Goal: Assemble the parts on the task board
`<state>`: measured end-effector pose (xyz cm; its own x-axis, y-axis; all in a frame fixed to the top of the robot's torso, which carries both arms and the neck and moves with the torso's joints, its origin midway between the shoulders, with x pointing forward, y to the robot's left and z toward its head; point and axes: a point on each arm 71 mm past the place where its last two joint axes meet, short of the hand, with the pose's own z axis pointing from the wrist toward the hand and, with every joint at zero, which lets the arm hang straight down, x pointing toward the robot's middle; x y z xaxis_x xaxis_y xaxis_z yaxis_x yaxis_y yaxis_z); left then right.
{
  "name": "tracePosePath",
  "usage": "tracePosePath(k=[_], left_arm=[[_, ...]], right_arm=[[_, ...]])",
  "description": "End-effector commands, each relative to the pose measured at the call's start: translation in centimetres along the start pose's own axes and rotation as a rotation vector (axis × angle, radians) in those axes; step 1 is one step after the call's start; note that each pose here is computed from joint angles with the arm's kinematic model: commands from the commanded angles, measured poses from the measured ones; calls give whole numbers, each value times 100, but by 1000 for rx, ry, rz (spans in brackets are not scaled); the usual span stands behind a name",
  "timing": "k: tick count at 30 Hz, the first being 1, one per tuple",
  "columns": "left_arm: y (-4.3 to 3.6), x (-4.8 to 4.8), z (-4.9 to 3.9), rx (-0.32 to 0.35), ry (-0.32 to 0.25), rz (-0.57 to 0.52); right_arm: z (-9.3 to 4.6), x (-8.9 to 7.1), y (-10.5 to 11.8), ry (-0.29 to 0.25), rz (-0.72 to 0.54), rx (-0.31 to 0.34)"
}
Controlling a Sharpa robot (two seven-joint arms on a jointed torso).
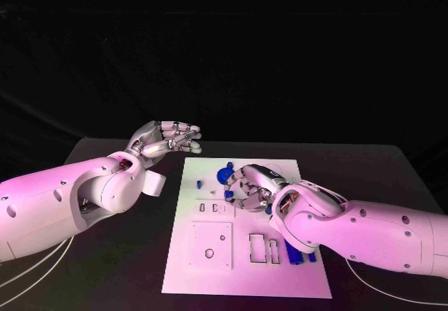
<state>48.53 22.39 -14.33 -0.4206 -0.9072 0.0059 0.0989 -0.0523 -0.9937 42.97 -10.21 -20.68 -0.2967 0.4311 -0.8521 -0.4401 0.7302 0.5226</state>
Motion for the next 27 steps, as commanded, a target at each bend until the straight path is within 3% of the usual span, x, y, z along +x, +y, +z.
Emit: tracePosePath(k=[1, 12, 27], left_arm=[[-4, 36, 11, 3, 26, -8], [-1, 46, 15, 1, 30, -9], [3, 39, 16, -1, 31, -8]], right_arm=[[24, 78, 13, 21, -66, 29], [48, 285, 85, 55, -84, 17], [46, 341, 92, 71, -106, 9]])
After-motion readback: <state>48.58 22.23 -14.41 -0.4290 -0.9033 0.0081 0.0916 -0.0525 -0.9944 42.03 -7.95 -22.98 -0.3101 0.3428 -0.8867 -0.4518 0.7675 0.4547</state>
